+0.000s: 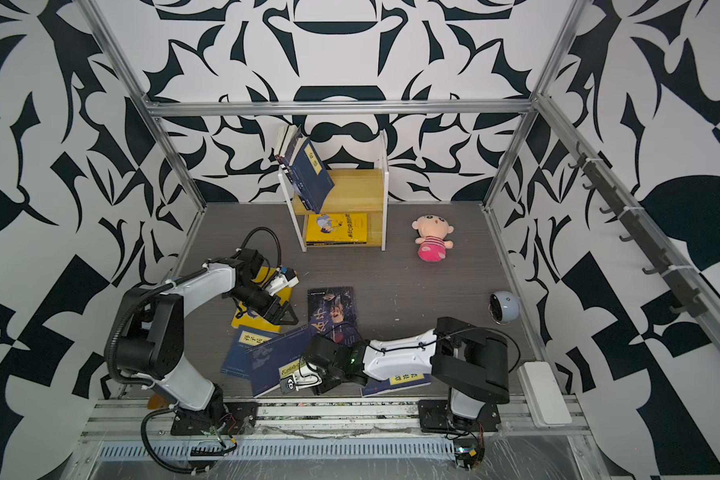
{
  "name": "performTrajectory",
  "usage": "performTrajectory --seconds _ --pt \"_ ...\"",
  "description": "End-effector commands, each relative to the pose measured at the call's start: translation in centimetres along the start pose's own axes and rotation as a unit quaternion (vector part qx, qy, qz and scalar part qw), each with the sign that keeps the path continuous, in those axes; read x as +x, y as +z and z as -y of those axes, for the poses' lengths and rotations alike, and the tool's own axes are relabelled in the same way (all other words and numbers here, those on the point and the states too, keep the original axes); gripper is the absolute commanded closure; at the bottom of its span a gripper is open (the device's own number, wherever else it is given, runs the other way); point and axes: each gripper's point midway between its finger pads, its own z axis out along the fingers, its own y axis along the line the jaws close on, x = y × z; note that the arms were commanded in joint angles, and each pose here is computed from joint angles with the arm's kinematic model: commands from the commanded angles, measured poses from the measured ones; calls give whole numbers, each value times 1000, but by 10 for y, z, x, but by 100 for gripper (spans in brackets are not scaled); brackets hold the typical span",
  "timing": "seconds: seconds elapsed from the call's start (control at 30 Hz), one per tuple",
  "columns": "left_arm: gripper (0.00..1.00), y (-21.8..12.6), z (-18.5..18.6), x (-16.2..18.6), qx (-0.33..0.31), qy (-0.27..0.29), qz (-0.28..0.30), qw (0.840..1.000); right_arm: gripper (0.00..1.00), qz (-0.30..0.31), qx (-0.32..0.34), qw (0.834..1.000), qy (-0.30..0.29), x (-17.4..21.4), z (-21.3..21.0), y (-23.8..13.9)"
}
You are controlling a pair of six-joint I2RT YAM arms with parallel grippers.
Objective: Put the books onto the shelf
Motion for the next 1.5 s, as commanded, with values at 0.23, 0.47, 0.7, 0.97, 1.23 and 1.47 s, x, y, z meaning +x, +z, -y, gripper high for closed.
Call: performTrajectory --seconds 0.23,0.47,0.7,0.97,1.23,1.47 --pt "13 24 11 10 32 0 -72 997 52 -53 114 992 -17 21 35 11" --pt "42 26 20 6 46 -7 -80 996 77 -72 141 987 0 29 44 17" --pt "86 14 28 -7 42 -11 -59 997 80 -80 151 985 13 30 48 18" --pt "100 -3 28 -22 16 10 -41 999 65 -83 163 983 29 24 59 8" --pt "100 -60 38 -64 -8 21 52 998 44 -10 146 981 126 4 72 -38" --pt "100 -122 47 -108 -44 52 143 987 42 108 160 948 254 -13 119 -103"
